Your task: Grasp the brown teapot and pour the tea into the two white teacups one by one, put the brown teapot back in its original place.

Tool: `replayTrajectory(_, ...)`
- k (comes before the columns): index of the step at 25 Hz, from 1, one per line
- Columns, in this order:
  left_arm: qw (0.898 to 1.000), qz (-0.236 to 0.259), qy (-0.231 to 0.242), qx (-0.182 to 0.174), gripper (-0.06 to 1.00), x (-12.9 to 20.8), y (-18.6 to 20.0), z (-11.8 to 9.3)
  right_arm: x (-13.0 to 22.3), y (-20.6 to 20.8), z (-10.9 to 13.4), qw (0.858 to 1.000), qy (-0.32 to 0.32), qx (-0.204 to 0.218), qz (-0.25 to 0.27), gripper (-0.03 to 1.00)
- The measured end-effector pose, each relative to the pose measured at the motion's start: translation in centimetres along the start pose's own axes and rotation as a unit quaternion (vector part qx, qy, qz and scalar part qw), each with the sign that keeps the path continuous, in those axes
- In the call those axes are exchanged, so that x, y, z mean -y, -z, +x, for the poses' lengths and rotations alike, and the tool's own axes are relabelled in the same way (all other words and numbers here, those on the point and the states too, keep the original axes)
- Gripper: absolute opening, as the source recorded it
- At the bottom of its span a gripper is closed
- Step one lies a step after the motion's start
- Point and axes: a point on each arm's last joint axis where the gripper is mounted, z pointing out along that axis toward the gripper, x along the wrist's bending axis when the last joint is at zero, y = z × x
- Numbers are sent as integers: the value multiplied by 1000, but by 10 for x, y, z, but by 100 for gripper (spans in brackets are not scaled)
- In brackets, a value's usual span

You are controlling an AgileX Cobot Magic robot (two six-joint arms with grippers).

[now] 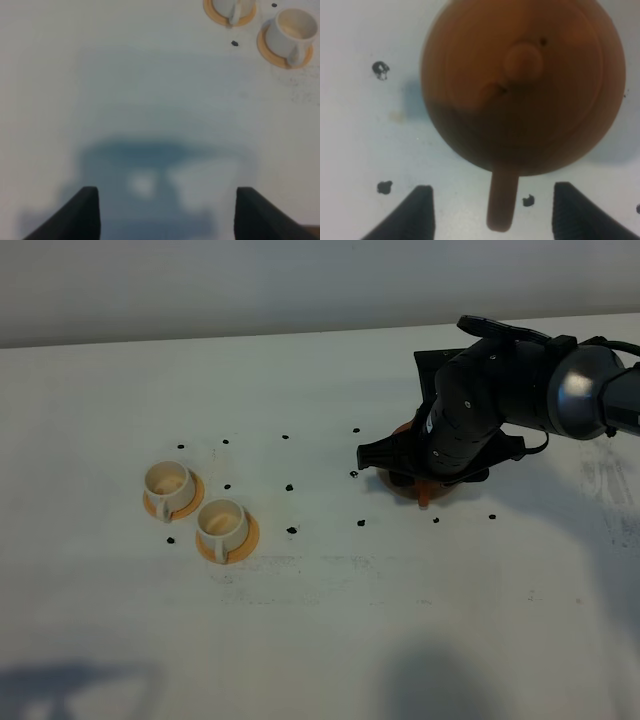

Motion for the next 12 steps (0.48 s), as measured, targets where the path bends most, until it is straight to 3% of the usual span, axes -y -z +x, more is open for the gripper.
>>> replayTrajectory(8,1000,0,0,0,57,0,0,0,1,-5,0,1000,1,3,6,52)
replayTrajectory(12,1000,0,0,0,57,0,0,0,0,-5,0,1000,4,1,1,47)
